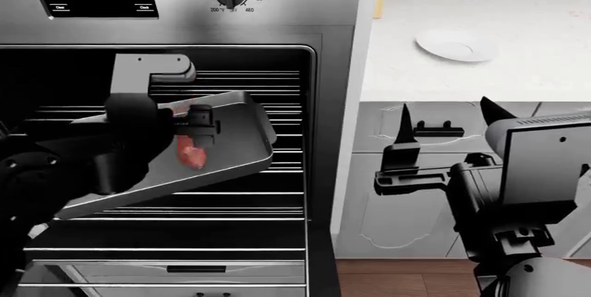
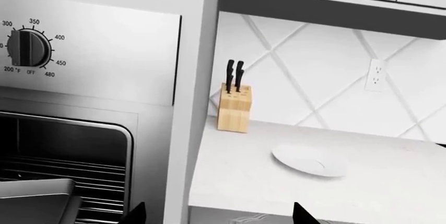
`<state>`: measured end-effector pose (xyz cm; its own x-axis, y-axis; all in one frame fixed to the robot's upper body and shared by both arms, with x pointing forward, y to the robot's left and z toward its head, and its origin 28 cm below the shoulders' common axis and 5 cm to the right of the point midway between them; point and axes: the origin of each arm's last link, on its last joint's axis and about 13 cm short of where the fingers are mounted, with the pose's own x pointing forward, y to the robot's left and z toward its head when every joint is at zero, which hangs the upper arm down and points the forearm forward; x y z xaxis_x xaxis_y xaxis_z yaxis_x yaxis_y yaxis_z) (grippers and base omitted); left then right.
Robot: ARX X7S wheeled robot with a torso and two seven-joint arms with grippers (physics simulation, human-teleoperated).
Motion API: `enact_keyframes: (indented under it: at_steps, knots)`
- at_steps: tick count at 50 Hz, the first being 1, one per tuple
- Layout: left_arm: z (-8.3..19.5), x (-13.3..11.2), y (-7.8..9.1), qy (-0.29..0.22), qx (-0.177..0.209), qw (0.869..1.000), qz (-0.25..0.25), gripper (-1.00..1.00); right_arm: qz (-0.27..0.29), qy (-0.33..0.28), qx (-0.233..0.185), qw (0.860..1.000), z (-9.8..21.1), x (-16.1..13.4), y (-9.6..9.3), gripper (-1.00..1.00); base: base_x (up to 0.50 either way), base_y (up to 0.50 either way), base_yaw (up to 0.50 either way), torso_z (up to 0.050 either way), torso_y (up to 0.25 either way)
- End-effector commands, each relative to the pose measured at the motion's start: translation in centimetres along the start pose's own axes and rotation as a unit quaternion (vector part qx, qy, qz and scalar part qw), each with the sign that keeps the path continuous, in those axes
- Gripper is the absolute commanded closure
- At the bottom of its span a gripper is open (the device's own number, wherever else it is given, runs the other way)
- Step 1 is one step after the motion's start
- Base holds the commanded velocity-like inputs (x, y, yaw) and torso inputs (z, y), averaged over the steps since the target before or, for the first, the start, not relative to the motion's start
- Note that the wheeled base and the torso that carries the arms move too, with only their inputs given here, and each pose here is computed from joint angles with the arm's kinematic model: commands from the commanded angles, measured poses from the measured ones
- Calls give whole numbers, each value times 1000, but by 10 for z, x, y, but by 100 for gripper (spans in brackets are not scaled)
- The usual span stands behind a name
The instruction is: Place the sweet potato on the top rack of the oven.
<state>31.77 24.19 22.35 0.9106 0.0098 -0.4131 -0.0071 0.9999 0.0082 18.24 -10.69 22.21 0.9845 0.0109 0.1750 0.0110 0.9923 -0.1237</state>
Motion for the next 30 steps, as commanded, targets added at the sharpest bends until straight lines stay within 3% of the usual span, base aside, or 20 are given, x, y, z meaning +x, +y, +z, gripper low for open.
enact_keyframes:
  at_steps: [1, 16, 30]
  knots:
    - [6, -5, 1, -13, 6, 1000, 1, -100, 1, -4, 1, 1000, 2, -1, 0, -100, 0, 0, 0, 0, 0]
    - [11, -29, -1, -37, 8, 999, -1, -100, -1, -10, 4, 1000, 5, -5, -2, -100, 0, 0, 0, 0, 0]
    - [2, -85, -9, -62, 11, 998, -20, -100, -3, -16, 0, 1000, 17, -16, -5, -100, 0, 0, 0, 0, 0]
